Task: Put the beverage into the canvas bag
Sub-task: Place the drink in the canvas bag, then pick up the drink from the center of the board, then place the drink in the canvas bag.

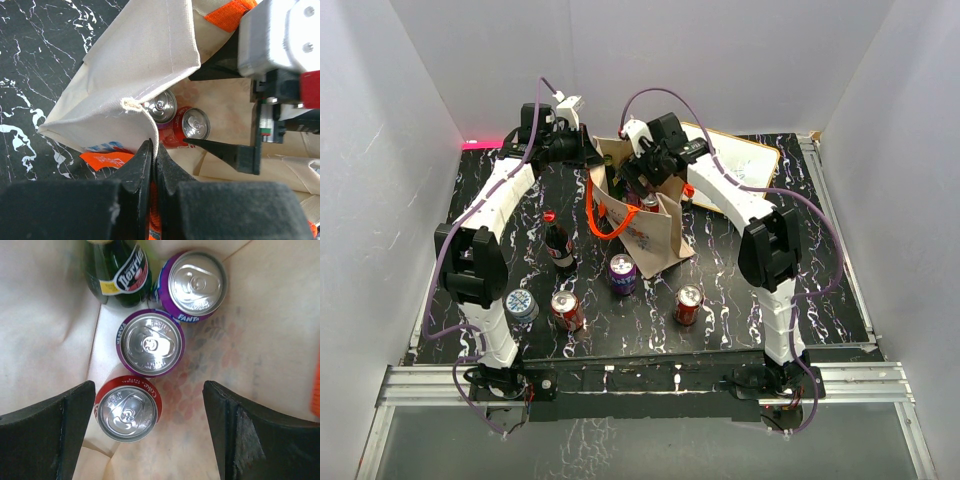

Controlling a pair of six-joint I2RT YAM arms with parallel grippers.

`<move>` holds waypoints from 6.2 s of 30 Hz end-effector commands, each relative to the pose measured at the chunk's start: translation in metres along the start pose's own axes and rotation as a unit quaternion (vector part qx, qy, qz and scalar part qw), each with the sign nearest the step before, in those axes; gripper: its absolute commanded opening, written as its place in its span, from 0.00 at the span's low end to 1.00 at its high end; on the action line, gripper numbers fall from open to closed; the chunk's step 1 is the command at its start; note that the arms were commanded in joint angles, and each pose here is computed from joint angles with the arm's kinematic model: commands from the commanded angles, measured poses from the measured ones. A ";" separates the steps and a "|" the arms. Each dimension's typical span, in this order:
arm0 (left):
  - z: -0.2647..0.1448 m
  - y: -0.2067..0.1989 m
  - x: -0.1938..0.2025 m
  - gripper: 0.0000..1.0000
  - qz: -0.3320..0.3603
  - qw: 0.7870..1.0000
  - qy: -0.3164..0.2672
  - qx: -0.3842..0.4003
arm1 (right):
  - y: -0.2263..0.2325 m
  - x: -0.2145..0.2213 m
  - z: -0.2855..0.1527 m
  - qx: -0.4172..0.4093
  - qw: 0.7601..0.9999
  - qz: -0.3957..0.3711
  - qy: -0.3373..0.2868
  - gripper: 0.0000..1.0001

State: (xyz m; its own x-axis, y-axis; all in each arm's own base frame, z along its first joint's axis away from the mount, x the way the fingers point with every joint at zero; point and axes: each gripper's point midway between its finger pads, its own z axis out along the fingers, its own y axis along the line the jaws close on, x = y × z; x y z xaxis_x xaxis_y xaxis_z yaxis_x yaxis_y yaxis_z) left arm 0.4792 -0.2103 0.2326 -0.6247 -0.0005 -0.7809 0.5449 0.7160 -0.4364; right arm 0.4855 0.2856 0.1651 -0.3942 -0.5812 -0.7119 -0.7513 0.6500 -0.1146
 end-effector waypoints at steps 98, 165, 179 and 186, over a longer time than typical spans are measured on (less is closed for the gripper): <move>-0.016 -0.012 -0.024 0.00 -0.019 0.997 -0.074 -0.012 | 0.175 0.151 -0.176 -0.140 0.979 -0.143 0.041 0.09; -0.068 -0.177 0.063 0.53 0.380 0.820 0.077 0.420 | -0.005 -0.046 -0.158 0.021 0.994 0.086 -0.059 0.08; -0.041 -0.179 0.106 0.37 0.383 0.809 0.126 0.429 | -0.004 -0.035 -0.155 0.022 0.996 0.074 -0.053 0.08; -0.042 -0.178 0.105 0.13 0.387 0.806 0.130 0.428 | -0.013 -0.028 -0.161 0.044 0.998 0.014 -0.042 0.08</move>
State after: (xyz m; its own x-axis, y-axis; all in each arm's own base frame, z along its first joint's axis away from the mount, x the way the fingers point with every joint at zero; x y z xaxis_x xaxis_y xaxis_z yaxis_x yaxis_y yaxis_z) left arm 0.2975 -0.3104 0.2300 0.0076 0.4722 -0.8814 0.9453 -0.2909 -0.1477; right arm 0.4075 0.2223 0.2429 -0.5401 -0.5096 -0.6698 -0.6847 0.7288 -0.0025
